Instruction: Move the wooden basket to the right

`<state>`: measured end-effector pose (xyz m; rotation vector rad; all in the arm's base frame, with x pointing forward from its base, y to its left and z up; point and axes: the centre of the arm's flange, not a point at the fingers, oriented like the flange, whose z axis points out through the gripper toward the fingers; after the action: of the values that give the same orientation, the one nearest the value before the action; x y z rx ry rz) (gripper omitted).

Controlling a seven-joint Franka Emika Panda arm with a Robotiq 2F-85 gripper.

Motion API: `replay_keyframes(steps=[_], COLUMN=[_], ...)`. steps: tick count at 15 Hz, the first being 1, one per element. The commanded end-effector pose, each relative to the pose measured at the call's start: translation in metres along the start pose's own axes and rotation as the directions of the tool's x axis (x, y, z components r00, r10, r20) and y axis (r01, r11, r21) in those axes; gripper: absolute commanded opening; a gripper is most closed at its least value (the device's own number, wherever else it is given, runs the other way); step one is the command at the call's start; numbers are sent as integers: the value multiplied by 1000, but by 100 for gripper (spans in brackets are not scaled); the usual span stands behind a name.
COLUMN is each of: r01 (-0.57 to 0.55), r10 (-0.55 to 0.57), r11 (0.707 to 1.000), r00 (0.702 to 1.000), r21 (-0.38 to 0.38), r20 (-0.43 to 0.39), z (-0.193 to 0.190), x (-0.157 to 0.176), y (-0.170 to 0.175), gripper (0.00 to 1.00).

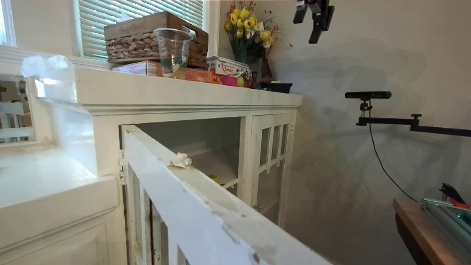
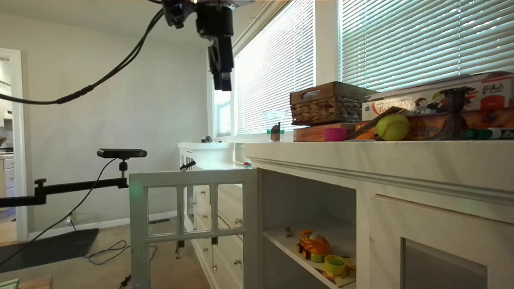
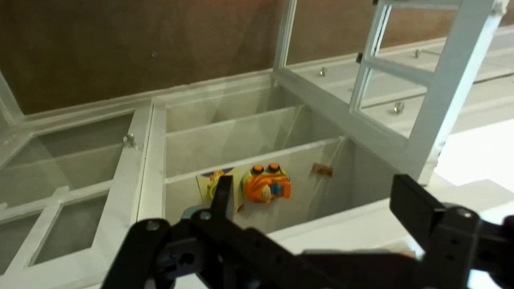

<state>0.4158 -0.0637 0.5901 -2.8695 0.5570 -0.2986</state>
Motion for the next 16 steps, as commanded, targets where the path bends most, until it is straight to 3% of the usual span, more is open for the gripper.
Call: replay_keyframes(steps=[1,5,9,11,16], r01=[-62,-154,-279,-331,-467], r10=[62,152,274,324,460], r11=[998,988,960,943,884], r00=[992,964,917,899,865], r21=[3,8,24,27,13], r20=[-107,-219,-291,-296,-199], z=[-8,-23,-63,-82,-115], x=[69,126,177,195,230], y=[-28,-49,-59,-60,-54], gripper=[100,100,100,100,100])
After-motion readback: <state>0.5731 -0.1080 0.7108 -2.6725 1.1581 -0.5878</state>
